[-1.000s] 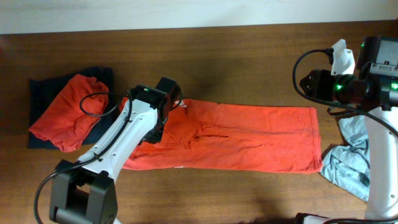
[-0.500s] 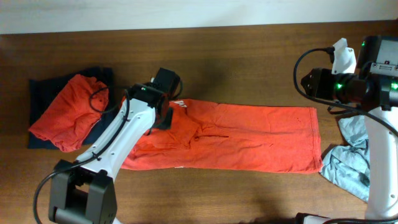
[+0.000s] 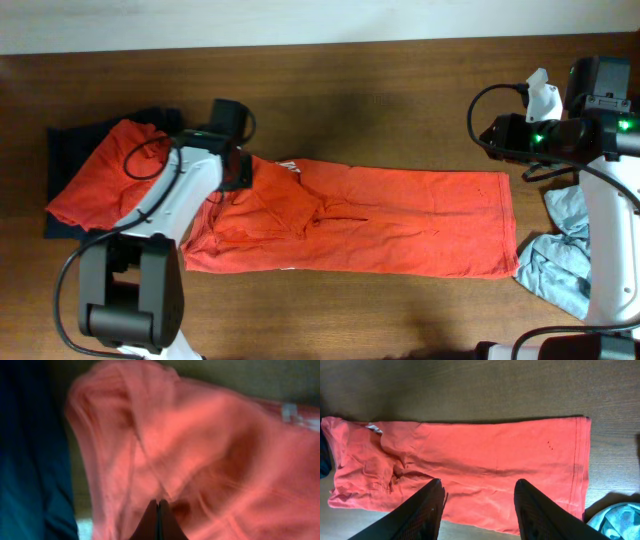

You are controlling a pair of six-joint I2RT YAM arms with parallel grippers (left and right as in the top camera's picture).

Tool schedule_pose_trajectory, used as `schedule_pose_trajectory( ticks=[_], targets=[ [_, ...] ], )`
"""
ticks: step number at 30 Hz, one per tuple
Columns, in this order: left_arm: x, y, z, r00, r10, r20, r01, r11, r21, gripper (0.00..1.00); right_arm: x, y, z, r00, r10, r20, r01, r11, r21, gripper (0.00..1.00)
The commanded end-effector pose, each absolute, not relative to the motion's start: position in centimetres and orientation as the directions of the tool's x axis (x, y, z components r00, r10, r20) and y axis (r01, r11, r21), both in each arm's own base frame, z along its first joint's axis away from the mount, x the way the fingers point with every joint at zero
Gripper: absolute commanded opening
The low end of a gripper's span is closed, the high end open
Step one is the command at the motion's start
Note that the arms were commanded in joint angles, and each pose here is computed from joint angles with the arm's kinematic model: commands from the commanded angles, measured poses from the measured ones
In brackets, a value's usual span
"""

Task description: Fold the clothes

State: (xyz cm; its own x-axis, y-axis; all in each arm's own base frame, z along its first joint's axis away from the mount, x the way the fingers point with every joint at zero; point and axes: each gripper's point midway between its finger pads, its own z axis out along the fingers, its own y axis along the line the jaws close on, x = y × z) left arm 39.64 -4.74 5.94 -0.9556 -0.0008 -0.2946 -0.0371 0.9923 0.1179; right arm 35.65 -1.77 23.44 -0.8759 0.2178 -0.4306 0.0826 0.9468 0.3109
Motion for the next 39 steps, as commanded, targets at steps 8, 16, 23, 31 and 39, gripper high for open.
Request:
schedule_pose_trajectory(
  ticks=[8, 16, 23, 31, 39],
  targets=[
    [42.3, -6.4, 1.4, -0.951, 0.087, -0.297, 0.1, 0.994, -0.03, 0.0, 35.7, -1.8, 23.0, -0.883, 0.223, -0.413, 0.096, 0.947, 0.306, 0.49],
    [42.2, -1.8, -0.4, -0.965, -0.03, -0.262, -0.054, 0.995, 0.084, 0.0, 35.6, -2.2, 20.6, -0.907, 0.271, -0.321, 0.172, 0.937, 0.305, 0.5],
    [41.8, 0.5, -0.6, -0.964, -0.105, -0.244, -0.123, 0.991, 0.06, 0.0, 36.7, -2.4, 15.4, -0.944, 0.279, -0.178, 0.217, 0.928, 0.304, 0.43],
    [41.8, 0.2, -0.6, -0.965, -0.094, -0.244, -0.112, 0.992, 0.061, 0.0, 36.5, -2.4, 8.2, -0.961, 0.276, 0.034, 0.274, 0.921, 0.275, 0.31],
    [41.8, 0.2, -0.6, -0.966, -0.094, -0.241, -0.112, 0.992, 0.061, 0.0, 36.6, -4.8, 3.1, -0.933, 0.343, 0.108, 0.355, 0.926, 0.131, 0.19]
  ],
)
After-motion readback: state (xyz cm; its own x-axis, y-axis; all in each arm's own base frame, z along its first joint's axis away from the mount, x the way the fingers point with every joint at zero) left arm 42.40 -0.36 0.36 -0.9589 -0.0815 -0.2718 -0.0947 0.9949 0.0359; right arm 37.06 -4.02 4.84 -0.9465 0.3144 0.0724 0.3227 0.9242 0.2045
